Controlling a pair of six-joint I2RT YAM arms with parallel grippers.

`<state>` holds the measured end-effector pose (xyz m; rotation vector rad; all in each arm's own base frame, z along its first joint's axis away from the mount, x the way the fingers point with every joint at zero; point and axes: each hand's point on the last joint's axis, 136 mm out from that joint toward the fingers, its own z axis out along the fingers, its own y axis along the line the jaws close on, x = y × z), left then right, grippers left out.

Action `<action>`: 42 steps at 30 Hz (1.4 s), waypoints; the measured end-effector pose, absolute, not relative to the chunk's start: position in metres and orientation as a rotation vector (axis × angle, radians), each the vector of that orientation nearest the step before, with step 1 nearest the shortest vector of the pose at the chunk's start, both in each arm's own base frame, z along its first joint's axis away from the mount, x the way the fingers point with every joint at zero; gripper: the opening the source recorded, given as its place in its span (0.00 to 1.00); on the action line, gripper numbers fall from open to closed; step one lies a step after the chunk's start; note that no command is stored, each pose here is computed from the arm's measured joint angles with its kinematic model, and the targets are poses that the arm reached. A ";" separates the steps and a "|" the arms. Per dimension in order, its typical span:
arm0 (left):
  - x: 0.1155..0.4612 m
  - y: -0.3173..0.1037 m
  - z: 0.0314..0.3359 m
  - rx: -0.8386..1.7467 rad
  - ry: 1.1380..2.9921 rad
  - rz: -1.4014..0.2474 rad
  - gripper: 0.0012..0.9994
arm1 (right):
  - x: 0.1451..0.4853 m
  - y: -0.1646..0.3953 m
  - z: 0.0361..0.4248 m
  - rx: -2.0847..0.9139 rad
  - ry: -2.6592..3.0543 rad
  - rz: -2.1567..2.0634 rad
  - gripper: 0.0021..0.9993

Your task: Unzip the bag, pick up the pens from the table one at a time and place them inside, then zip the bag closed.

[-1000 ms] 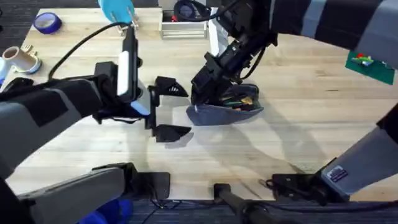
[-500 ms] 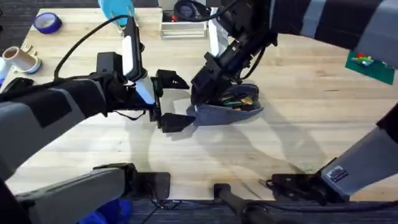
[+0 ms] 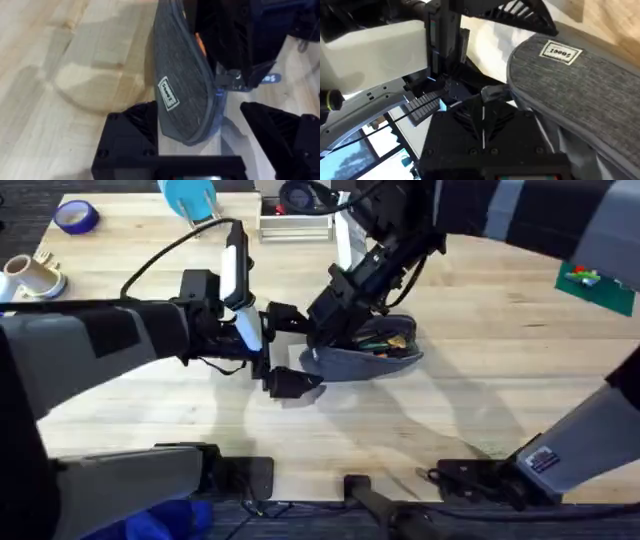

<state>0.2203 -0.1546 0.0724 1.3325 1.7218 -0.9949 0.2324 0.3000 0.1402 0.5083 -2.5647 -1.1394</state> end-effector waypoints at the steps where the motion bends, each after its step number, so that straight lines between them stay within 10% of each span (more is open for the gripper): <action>1: 0.221 -0.155 0.073 1.335 1.716 -0.989 0.99 | 0.232 0.300 0.140 0.508 -2.565 -1.139 0.03; 17: 0.225 -0.155 0.074 1.338 1.698 -0.974 0.97 | 0.232 0.300 0.140 0.508 -2.565 -1.139 0.03; 24: 0.225 -0.155 0.074 1.336 1.700 -0.974 0.07 | 0.232 0.300 0.140 0.508 -2.565 -1.139 0.03; 42: 0.225 -0.155 0.074 1.333 1.702 -0.978 0.04 | 0.227 0.286 0.137 0.451 -2.555 -1.066 0.03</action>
